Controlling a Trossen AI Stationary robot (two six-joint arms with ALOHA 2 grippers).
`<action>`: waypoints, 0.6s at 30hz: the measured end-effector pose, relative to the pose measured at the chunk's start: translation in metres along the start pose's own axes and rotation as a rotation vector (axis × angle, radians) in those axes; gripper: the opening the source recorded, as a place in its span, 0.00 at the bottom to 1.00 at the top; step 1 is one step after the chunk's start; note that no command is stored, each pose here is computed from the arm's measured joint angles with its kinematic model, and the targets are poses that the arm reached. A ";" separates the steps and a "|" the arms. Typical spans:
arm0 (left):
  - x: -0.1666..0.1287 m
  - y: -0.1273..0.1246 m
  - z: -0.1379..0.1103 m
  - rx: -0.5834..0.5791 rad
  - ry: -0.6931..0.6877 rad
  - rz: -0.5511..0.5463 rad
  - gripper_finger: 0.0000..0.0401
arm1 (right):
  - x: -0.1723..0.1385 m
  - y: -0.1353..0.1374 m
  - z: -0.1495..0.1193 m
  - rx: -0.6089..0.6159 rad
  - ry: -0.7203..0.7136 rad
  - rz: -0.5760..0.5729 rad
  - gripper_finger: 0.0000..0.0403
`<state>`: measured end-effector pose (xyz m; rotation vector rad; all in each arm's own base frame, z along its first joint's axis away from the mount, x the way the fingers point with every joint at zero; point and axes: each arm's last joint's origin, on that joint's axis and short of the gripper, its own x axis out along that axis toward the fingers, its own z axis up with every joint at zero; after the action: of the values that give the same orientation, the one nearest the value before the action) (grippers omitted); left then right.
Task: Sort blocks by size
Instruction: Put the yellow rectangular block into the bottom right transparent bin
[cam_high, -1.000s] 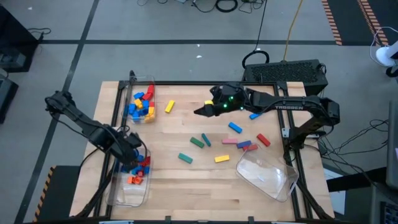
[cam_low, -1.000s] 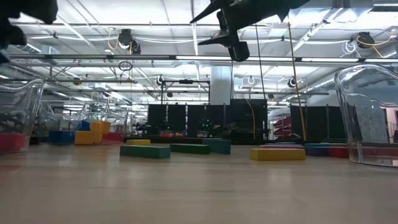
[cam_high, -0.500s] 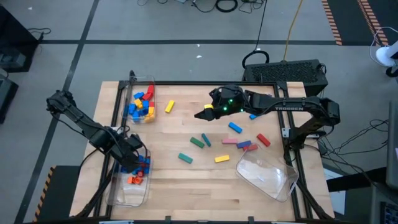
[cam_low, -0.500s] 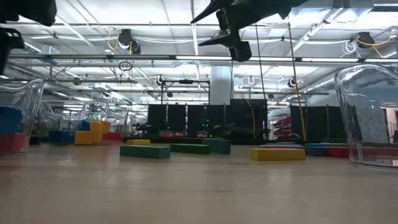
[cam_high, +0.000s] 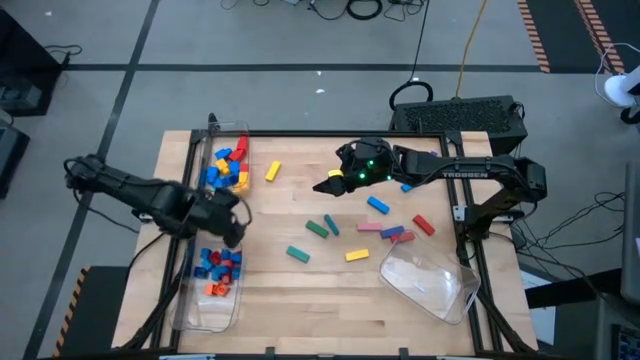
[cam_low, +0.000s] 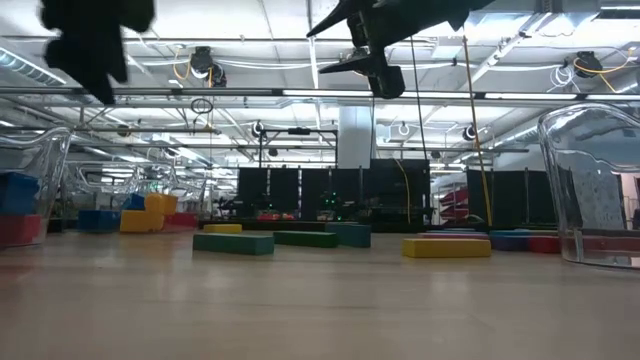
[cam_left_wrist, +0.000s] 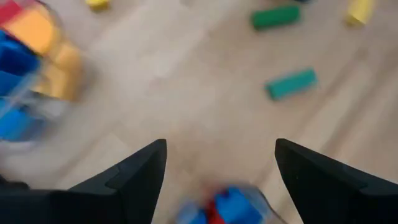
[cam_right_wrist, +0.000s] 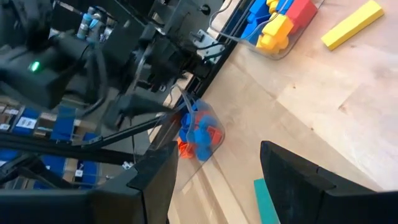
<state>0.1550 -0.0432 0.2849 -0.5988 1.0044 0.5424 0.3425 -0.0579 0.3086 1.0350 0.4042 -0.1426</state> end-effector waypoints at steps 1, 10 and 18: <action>0.003 0.002 0.006 -0.014 -0.003 0.021 0.75 | 0.000 0.000 0.000 0.000 0.006 0.004 0.53; 0.043 0.014 0.065 -0.065 -0.051 0.049 0.75 | 0.002 0.007 -0.010 0.004 0.045 0.027 0.53; 0.082 0.032 0.123 -0.068 -0.021 0.133 0.75 | 0.005 0.014 -0.021 0.005 0.066 0.037 0.53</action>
<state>0.2440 0.0749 0.2548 -0.5874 1.0136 0.7015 0.3460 -0.0318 0.3088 1.0533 0.4445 -0.0768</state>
